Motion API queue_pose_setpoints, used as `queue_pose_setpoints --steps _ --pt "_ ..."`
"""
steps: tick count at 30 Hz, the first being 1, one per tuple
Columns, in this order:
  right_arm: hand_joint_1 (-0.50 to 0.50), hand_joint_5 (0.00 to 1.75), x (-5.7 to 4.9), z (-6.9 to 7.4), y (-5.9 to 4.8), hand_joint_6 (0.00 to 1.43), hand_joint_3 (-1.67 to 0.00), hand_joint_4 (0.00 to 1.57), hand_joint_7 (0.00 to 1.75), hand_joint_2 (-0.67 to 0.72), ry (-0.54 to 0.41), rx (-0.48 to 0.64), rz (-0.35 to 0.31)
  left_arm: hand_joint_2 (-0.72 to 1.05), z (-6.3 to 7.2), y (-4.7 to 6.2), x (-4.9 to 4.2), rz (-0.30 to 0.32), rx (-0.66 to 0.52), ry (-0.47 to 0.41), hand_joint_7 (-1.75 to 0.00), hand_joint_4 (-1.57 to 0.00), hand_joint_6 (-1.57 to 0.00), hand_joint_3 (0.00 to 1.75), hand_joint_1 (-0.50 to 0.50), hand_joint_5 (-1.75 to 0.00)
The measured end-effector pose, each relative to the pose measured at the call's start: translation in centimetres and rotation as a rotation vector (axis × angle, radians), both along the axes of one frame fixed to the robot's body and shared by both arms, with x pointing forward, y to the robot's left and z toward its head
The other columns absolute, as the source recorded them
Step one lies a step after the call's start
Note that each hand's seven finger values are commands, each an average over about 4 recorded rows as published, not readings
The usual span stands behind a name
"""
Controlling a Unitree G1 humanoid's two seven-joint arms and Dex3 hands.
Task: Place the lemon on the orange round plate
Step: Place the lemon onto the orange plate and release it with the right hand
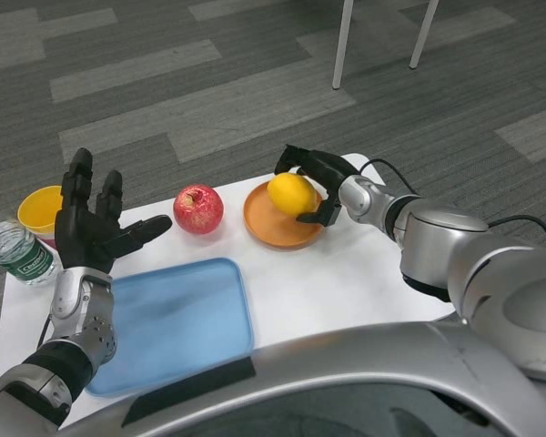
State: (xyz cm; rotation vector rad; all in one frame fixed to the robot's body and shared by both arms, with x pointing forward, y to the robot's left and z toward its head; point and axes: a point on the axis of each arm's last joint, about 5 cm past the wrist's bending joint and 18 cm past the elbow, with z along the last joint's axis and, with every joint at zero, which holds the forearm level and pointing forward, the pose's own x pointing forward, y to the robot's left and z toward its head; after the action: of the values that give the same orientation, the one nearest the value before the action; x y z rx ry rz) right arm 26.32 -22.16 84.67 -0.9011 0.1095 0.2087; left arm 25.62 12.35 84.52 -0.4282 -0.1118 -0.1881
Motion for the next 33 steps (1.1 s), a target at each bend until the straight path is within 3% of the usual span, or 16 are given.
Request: queue_pose_setpoints --steps 2,4,7,21,28,33 --pt "-0.44 0.05 0.0 0.0 0.0 0.06 -1.05 0.17 0.37 -0.54 0.002 -0.002 0.001 0.16 0.0 0.0 0.0 0.0 0.0 0.0 -0.21 0.0 -0.03 0.09 0.5 -0.31" --pt "-0.43 0.0 0.0 0.0 0.1 0.0 -0.97 0.09 0.19 -0.54 0.003 -0.003 0.002 0.16 0.0 0.0 -0.01 -0.001 0.0 0.0 -0.21 0.0 -0.03 0.09 0.5 -0.31" --pt "-0.44 0.0 0.1 0.0 0.2 0.0 -0.93 0.04 0.07 -0.54 -0.001 0.002 0.011 0.16 0.0 0.0 -0.01 -0.002 0.001 0.001 -0.21 0.0 -0.03 0.09 0.5 -0.31" --pt "-0.42 0.0 0.2 0.1 0.4 0.0 -0.75 0.0 0.0 -0.54 0.013 0.011 0.035 0.16 0.0 0.1 -0.01 0.002 -0.001 0.002 -0.21 0.0 -0.03 0.09 0.5 -0.31" --pt "-0.42 0.0 -0.1 0.1 -0.1 0.0 -0.5 0.0 0.0 -0.48 0.032 0.065 0.01 0.16 0.0 0.1 0.0 0.005 -0.002 0.003 -0.21 0.0 -0.03 0.09 0.5 -0.31" --pt "-0.38 0.0 -1.1 -0.5 -0.7 0.0 -0.24 0.0 0.0 -0.27 0.052 0.135 -0.018 0.16 0.0 0.2 0.0 0.008 -0.003 0.004 -0.21 0.0 -0.03 0.09 0.5 -0.31"
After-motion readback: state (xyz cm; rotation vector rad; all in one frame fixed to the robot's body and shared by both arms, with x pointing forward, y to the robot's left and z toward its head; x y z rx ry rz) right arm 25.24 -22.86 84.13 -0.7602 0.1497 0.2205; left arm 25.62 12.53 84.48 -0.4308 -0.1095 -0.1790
